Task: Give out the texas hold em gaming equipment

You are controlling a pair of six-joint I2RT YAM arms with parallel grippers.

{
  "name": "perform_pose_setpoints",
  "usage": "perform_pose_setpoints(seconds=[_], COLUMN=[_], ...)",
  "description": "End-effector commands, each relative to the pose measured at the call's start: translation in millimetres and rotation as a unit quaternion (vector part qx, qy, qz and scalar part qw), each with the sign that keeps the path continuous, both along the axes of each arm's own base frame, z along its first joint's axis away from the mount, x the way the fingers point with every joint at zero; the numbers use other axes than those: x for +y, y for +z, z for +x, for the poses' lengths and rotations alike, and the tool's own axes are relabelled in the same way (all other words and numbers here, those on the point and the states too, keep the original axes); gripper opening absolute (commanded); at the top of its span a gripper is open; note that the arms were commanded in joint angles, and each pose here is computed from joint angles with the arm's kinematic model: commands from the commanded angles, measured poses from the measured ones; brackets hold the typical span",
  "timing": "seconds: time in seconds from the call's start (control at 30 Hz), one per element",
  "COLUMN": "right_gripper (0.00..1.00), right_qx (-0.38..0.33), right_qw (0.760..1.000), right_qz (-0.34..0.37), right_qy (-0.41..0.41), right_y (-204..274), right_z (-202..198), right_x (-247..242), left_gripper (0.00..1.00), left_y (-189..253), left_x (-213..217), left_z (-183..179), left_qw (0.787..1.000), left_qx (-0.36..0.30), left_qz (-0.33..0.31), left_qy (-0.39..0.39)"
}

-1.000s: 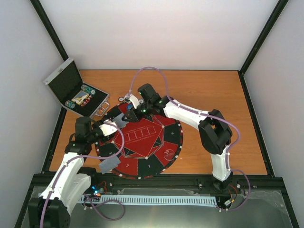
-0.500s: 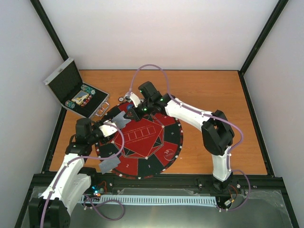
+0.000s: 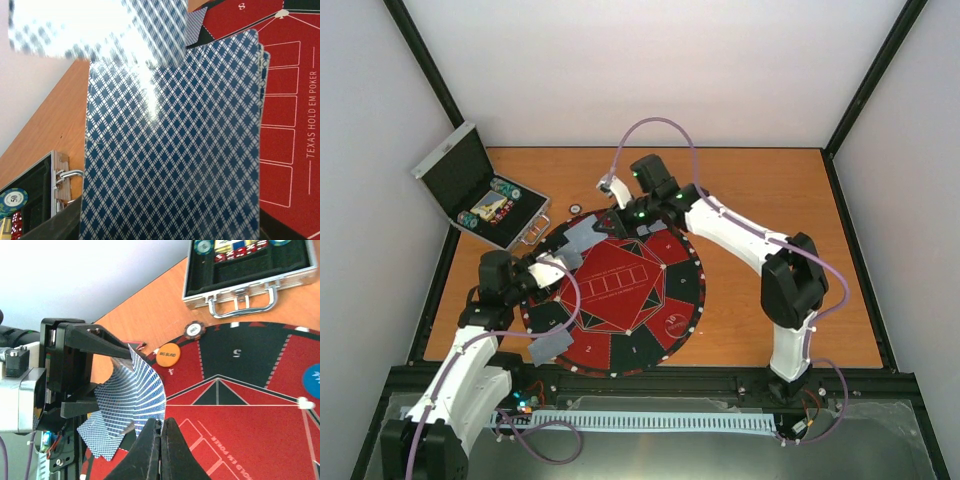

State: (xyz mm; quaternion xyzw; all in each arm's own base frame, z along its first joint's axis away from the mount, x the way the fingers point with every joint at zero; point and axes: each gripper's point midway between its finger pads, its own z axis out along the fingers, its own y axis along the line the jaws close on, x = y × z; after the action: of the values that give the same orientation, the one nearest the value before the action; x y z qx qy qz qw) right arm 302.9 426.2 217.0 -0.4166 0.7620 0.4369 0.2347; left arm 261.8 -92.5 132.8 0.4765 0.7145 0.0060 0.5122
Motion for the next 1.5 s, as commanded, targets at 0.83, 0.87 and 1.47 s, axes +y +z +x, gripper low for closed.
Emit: perform_pose_setpoints(seconds=[0.83,0.87,1.47], right_gripper=[0.03,0.03,0.09], right_qx=[0.197,0.202,0.241], right_qw=[0.968,0.967,0.949], right_qz=[-0.041,-0.044,-0.096], right_qy=[-0.149,-0.149,-0.179], right_y=[-117,-121,-179], right_z=[165,166,181], right_x=[-142,-143,-162], left_gripper=[0.54,0.54,0.54], left_y=[5,5,7], left_x=[0,0,-1], left_z=[-5,-5,-5], left_qw=[0.997,0.997,0.997], left_qx=[0.0,0.0,-0.004], left_qz=[-0.067,-0.067,-0.066], left_qy=[0.04,0.039,0.036])
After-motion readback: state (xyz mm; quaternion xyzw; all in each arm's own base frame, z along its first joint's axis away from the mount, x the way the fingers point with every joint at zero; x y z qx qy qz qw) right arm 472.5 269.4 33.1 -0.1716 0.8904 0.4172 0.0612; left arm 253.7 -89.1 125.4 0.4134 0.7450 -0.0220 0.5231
